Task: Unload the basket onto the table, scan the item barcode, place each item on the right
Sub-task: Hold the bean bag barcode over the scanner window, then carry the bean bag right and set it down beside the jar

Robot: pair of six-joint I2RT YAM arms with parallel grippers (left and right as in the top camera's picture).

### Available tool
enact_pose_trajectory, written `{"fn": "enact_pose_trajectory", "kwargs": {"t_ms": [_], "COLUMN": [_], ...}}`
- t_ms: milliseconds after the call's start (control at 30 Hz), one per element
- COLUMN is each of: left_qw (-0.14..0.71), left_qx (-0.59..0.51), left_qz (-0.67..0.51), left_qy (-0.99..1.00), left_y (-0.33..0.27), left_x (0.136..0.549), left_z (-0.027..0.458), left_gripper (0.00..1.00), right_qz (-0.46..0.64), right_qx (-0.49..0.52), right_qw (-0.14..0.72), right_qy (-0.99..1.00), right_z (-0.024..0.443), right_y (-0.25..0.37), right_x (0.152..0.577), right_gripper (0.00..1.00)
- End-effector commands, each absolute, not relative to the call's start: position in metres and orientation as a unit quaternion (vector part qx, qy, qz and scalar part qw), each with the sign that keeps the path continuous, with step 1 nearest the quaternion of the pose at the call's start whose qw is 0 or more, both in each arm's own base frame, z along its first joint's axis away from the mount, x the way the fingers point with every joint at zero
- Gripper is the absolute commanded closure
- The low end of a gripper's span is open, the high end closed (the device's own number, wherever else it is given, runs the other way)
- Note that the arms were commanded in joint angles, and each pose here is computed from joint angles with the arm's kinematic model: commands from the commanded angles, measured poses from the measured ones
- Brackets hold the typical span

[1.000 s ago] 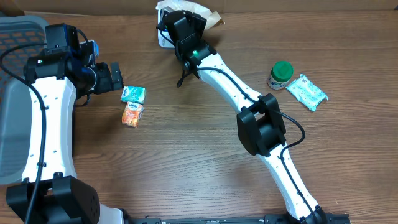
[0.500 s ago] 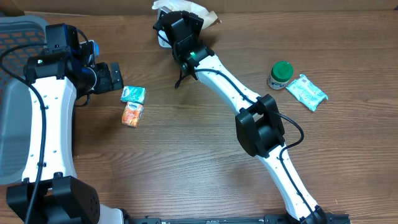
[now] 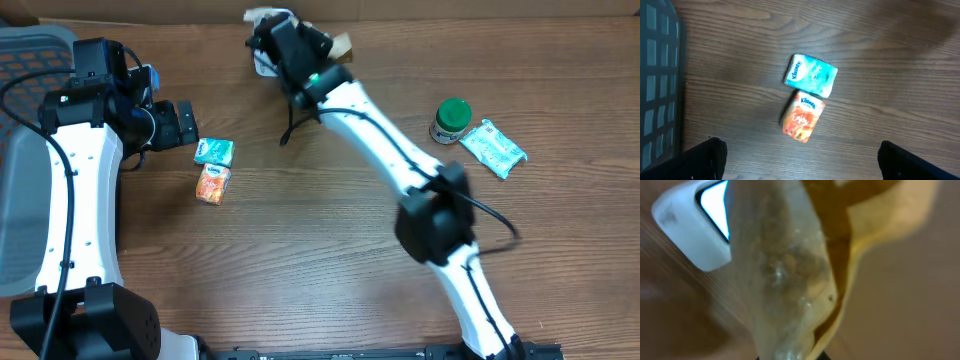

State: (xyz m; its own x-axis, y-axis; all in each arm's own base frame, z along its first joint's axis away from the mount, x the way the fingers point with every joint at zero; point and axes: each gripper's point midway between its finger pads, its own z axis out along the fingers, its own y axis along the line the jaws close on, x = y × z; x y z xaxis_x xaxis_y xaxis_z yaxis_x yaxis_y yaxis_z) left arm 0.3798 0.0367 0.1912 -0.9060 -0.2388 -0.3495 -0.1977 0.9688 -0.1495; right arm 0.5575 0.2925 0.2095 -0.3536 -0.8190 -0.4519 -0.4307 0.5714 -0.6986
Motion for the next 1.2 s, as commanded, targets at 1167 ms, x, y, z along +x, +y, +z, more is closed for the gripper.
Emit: {"fn": "enact_pose_trajectory", "kwargs": {"t_ms": [1167], "left_qw": [0.183], "left_qx": [-0.109], "left_qz": [-0.053], "left_qy": [0.976], "left_y": [0.039], "left_x": [0.380], "left_z": [0.188], "left_gripper": [0.01], "right_qz": [0.127], "right_qx": [0.227], "right_qw": [0.094], "right_qy": [0.961], "right_z": [0.101], "right_y": [-0.036], "right_x": [0.405], "right_gripper": [0.73]}}
